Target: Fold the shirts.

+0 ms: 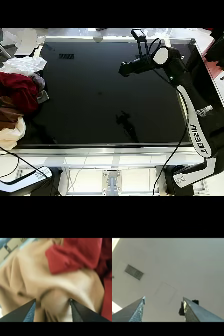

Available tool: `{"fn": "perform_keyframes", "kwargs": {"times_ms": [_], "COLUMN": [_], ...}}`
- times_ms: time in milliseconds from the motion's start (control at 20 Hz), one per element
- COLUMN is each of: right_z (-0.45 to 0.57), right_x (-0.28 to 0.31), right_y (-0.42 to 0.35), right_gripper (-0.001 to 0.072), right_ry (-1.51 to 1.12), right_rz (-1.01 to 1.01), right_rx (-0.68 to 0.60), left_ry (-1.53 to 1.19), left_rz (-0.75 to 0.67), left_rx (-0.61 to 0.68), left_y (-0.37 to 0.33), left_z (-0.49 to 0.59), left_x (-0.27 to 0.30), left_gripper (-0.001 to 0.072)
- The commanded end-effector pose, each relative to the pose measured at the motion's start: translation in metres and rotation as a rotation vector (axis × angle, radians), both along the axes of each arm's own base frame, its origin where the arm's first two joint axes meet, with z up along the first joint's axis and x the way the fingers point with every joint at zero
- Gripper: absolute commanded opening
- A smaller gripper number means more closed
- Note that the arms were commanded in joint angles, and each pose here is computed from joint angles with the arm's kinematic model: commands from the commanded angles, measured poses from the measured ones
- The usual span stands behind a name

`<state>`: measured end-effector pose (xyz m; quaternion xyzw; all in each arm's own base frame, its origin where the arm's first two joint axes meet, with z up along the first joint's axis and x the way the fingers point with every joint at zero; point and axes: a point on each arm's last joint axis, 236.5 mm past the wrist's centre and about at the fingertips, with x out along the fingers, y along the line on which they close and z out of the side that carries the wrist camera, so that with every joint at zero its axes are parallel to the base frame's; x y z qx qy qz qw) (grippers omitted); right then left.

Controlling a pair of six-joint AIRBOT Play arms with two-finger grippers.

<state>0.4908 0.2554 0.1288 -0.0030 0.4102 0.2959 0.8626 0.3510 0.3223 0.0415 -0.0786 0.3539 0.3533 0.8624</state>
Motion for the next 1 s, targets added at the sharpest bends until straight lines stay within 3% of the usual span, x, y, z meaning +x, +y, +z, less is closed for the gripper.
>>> {"fn": "perform_keyframes", "kwargs": {"times_ms": [0,100,150,200,250,450,650,800,950], "right_z": [0.002,0.005,0.008,0.011,0.015,0.036,0.063,0.089,0.117], "right_x": [-0.002,0.001,0.002,0.003,0.004,0.009,0.013,0.017,0.022], "right_y": [0.006,0.006,0.007,0.007,0.007,0.009,0.01,0.007,-0.003], "right_gripper": [0.0532,0.0532,0.0532,0.0532,0.0532,0.0521,0.051,0.051,0.051], "right_ry": [0.0,-0.012,-0.02,-0.028,-0.037,-0.083,-0.141,-0.204,-0.288], "right_rz": [-0.003,-0.007,-0.009,-0.01,-0.01,-0.011,-0.011,-0.012,-0.029], "right_rx": [0.013,0.019,0.023,0.025,0.03,0.047,0.067,0.071,0.038], "left_ry": [0.011,0.047,0.054,0.056,0.059,0.042,-0.321,-0.681,-0.851], "left_rz": [0.002,0.007,0.006,0.008,0.011,0.012,-0.101,-0.366,-0.734], "left_rx": [0.01,-0.018,-0.025,-0.037,-0.05,-0.045,0.09,0.076,-0.127], "left_y": [0.019,0.021,0.02,0.019,0.018,0.012,-0.048,-0.18,-0.341], "left_z": [-0.013,-0.029,-0.034,-0.038,-0.043,-0.02,0.142,0.276,0.327], "left_x": [0.012,0.012,0.013,0.013,0.013,0.013,0.047,0.055,0.044], "left_gripper": [0.0507,0.0488,0.043,0.0263,0.0007,0.0014,0.0014,0.0013,0.0013]}}
